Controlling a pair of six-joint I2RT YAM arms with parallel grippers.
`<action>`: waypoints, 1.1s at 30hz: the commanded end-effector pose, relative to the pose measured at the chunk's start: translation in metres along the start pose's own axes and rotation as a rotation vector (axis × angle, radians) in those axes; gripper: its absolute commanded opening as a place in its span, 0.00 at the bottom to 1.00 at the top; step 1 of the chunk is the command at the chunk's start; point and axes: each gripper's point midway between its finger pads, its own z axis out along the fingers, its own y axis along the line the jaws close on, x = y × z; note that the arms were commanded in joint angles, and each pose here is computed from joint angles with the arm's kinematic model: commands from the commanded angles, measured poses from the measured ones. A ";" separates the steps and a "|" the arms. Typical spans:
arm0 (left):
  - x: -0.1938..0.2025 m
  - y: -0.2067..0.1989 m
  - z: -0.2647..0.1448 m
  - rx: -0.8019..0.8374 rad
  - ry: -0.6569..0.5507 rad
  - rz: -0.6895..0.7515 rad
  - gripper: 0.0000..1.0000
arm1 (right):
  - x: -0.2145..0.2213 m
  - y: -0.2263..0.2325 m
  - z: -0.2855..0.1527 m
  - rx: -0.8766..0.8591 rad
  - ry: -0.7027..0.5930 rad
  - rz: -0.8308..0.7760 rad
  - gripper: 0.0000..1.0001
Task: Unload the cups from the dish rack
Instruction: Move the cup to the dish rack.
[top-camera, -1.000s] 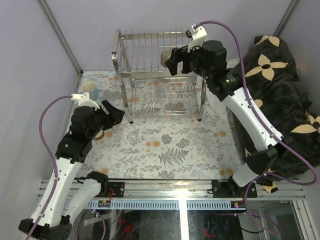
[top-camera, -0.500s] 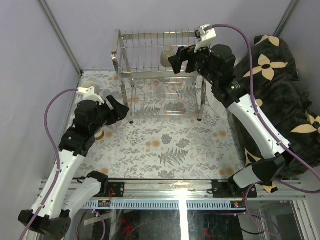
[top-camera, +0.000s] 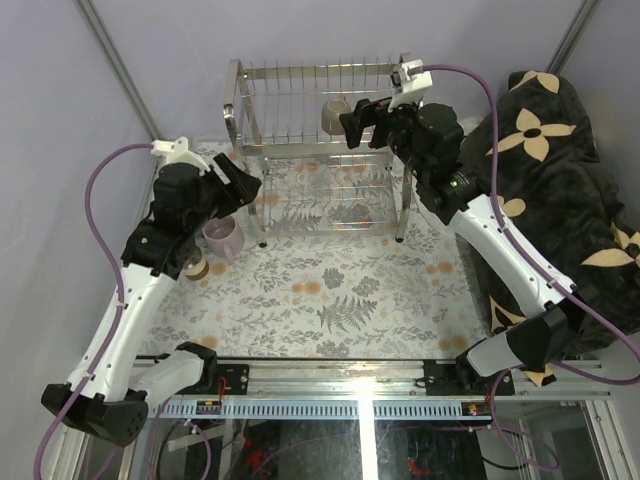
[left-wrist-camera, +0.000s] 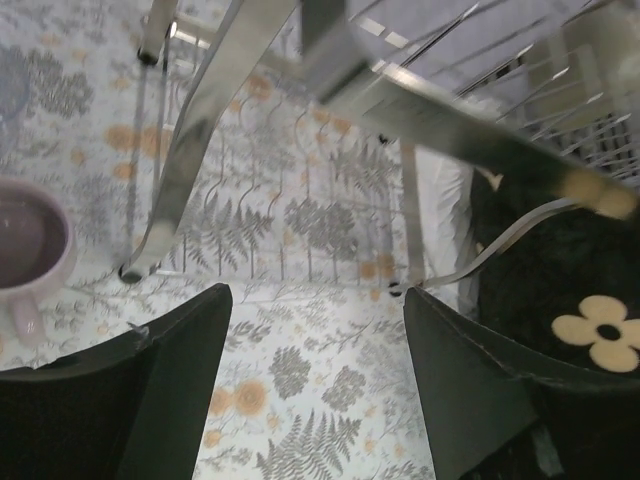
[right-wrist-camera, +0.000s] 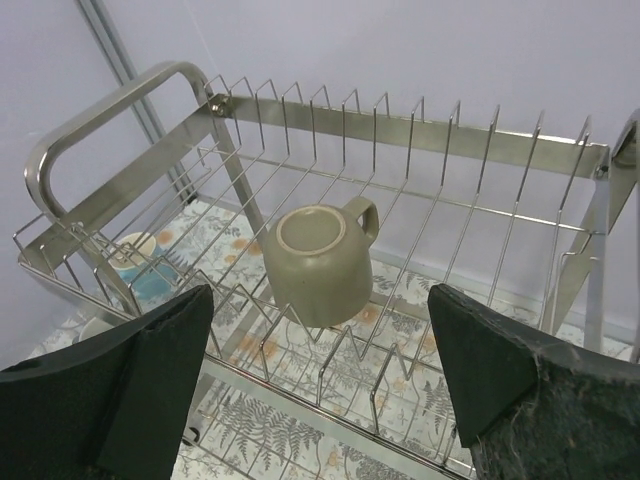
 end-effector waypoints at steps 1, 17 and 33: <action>-0.027 -0.017 -0.012 0.002 -0.038 0.027 0.70 | -0.065 0.002 -0.017 0.010 -0.164 0.003 0.96; -0.042 -0.027 -0.025 0.045 -0.102 0.009 0.70 | -0.097 0.020 0.010 -0.073 -0.217 -0.043 0.96; -0.033 -0.017 -0.044 0.030 -0.105 0.005 0.70 | -0.055 0.029 0.073 -0.150 -0.107 -0.069 0.97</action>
